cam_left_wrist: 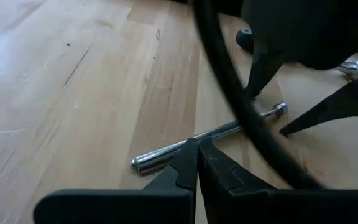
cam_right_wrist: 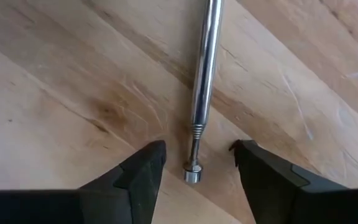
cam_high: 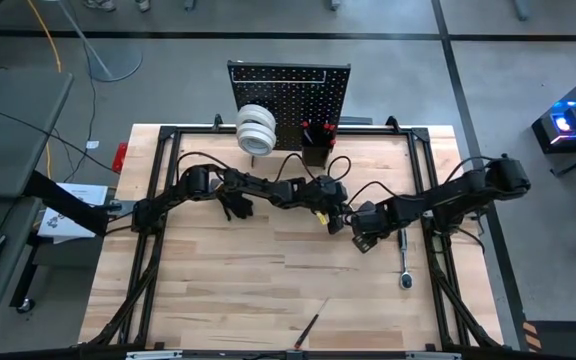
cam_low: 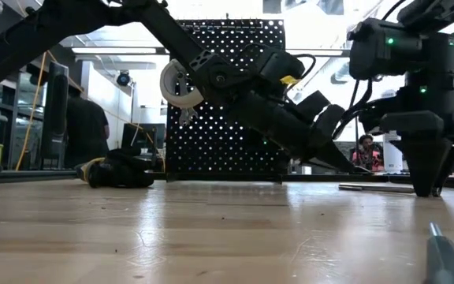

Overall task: Hang tools onto peg board
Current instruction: Put the silver magnetic telescoping into the black bin on the peg board

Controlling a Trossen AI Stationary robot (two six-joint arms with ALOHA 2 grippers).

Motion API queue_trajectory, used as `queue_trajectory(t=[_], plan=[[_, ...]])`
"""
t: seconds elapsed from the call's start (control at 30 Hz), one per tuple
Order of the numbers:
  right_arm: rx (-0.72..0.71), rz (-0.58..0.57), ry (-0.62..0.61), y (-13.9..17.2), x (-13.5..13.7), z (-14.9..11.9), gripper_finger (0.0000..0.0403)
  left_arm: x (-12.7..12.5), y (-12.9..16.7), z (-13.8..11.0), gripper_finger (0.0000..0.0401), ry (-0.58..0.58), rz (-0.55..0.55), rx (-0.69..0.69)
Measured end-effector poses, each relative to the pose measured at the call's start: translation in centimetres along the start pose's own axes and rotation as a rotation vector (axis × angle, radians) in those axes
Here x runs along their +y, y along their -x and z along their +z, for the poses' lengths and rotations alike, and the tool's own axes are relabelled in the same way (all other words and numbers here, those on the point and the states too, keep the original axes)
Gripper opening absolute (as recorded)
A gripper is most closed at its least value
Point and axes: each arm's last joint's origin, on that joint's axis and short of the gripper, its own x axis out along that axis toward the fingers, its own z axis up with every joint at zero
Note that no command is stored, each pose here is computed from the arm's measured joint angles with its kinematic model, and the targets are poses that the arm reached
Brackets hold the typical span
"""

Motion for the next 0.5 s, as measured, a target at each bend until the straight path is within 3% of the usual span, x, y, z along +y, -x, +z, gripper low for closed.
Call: queue_trajectory(t=[0.1, 0.23, 0.4, 0.5], plan=[[0.024, -0.054, 0.000, -0.8, 0.2, -0.1, 0.0179, 0.0, 0.2, 0.2, 0.0000, 0.005, 0.004, 0.010], [-0.005, -0.110, 0.005, -1.2, 0.5, -0.5, 0.0117, -0.1, 1.4, 1.6, 0.0000, -0.006, 0.009, 0.009], [-0.037, -0.155, -0.005, -1.3, 0.5, -1.0, 0.0029, -0.6, 4.6, 4.5, 0.0000, -0.062, -0.003, 0.043], [-0.043, -0.162, -0.006, -1.3, 0.5, -1.0, 0.0006, -1.2, 7.2, 6.6, 0.0000, -0.082, -0.004, 0.061]])
